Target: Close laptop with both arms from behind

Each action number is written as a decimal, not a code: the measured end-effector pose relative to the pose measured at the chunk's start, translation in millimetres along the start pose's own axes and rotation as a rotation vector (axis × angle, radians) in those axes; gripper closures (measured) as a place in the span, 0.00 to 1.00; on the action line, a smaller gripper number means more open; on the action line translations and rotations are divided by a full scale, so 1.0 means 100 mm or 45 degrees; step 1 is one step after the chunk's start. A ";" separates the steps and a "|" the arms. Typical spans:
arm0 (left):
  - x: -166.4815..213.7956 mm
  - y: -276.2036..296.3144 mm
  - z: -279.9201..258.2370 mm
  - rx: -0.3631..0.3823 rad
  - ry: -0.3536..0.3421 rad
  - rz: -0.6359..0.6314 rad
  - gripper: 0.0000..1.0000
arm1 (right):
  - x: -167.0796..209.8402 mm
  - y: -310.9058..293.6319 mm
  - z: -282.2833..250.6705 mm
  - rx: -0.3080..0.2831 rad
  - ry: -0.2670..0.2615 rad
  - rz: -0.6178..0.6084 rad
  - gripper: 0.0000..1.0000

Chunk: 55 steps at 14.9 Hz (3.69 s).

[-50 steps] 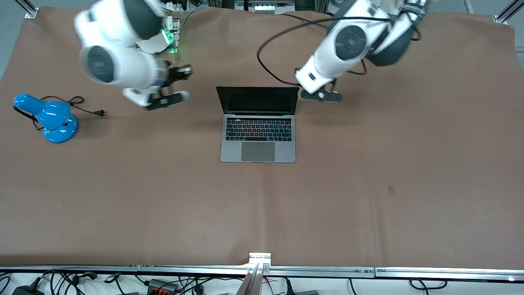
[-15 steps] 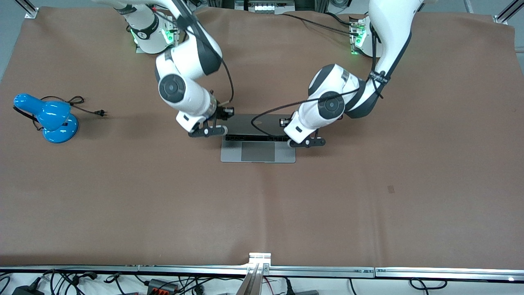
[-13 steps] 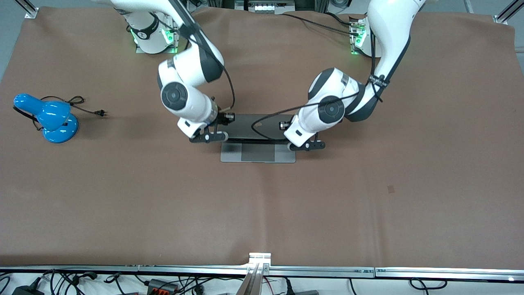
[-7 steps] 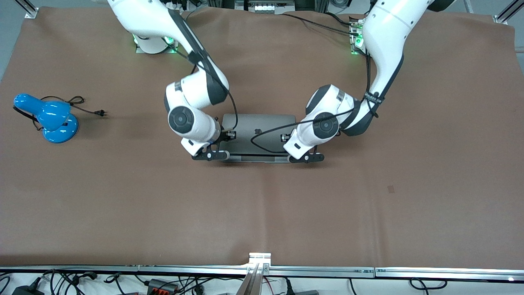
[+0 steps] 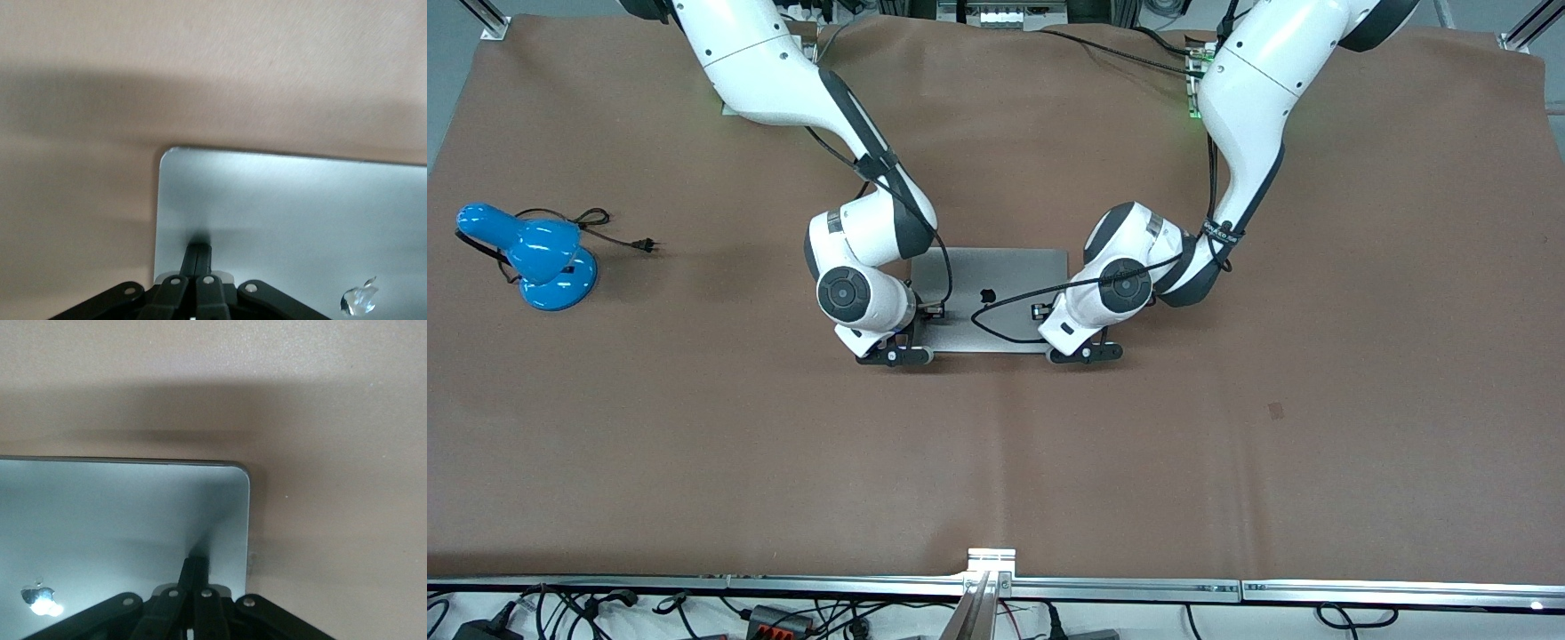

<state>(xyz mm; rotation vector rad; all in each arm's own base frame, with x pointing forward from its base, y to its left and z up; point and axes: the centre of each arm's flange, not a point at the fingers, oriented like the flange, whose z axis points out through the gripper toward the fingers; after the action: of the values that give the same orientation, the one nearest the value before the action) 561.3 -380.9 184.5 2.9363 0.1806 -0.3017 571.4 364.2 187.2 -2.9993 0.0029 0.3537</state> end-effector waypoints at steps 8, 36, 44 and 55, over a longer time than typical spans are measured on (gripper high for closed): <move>0.05 0.00 -0.19 0.017 -0.013 0.002 0.99 | 0.14 0.05 -0.33 -0.005 0.087 -0.001 0.99; -0.67 -2.44 -4.28 0.232 -0.083 0.139 0.65 | -0.22 2.67 -4.28 -0.131 0.273 0.016 0.00; -0.53 -2.52 -4.35 0.255 0.108 0.152 0.00 | -0.28 3.30 -4.54 -0.104 0.377 0.020 0.00; -0.59 -2.67 -4.36 0.252 0.123 0.119 0.00 | -0.60 3.31 -4.39 -0.132 0.313 0.019 0.00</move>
<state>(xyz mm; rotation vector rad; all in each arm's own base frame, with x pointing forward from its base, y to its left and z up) 549.6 -41.8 571.4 3.1454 0.0274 -0.1735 609.3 -17.5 584.7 -3.1258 0.0306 -0.0159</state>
